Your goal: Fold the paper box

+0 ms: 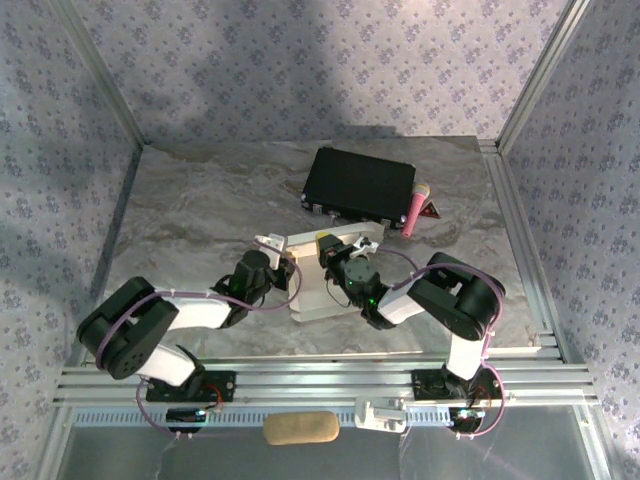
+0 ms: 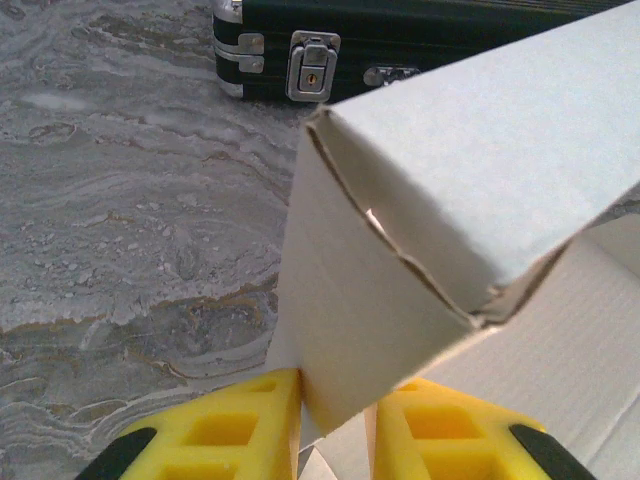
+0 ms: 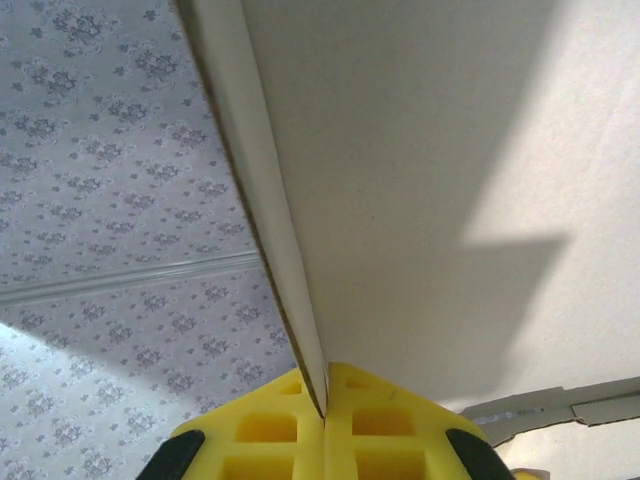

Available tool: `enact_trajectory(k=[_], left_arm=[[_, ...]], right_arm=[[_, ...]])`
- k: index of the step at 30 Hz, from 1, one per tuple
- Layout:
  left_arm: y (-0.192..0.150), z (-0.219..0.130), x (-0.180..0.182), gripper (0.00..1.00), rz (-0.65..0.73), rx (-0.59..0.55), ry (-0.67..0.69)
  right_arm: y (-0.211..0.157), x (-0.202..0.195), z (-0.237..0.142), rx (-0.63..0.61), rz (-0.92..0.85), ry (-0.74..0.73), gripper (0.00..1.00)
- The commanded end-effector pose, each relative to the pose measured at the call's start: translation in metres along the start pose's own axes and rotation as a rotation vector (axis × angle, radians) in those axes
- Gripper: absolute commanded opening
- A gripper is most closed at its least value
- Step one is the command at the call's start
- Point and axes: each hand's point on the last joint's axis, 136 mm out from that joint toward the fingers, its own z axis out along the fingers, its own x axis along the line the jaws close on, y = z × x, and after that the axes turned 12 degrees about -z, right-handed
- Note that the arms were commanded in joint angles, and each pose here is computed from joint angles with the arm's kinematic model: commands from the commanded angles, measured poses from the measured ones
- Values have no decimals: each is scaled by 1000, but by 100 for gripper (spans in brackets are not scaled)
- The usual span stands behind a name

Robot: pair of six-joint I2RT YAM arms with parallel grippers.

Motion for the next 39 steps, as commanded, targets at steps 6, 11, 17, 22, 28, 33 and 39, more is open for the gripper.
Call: enact_trajectory(k=[6, 11, 17, 22, 28, 33, 39], left_arm=[[33, 6, -17, 25, 25, -155, 40], [33, 12, -18, 27, 38, -169, 65], [32, 22, -18, 24, 45, -169, 74], [33, 26, -21, 15, 43, -178, 79], [32, 25, -34, 4, 58, -188, 46], [30, 24, -45, 2, 96, -176, -9], [35, 18, -50, 14, 111, -181, -33]], right_arm=[[-16, -27, 0, 59, -1, -88, 0], [-16, -30, -1, 61, 9, -93, 0], [-13, -30, -2, 60, 14, -96, 0], [-11, -31, -1, 56, 15, -97, 0], [-9, -33, -1, 55, 21, -103, 0], [-7, -35, -1, 57, 25, -111, 0], [-6, -37, -2, 56, 29, -117, 0]])
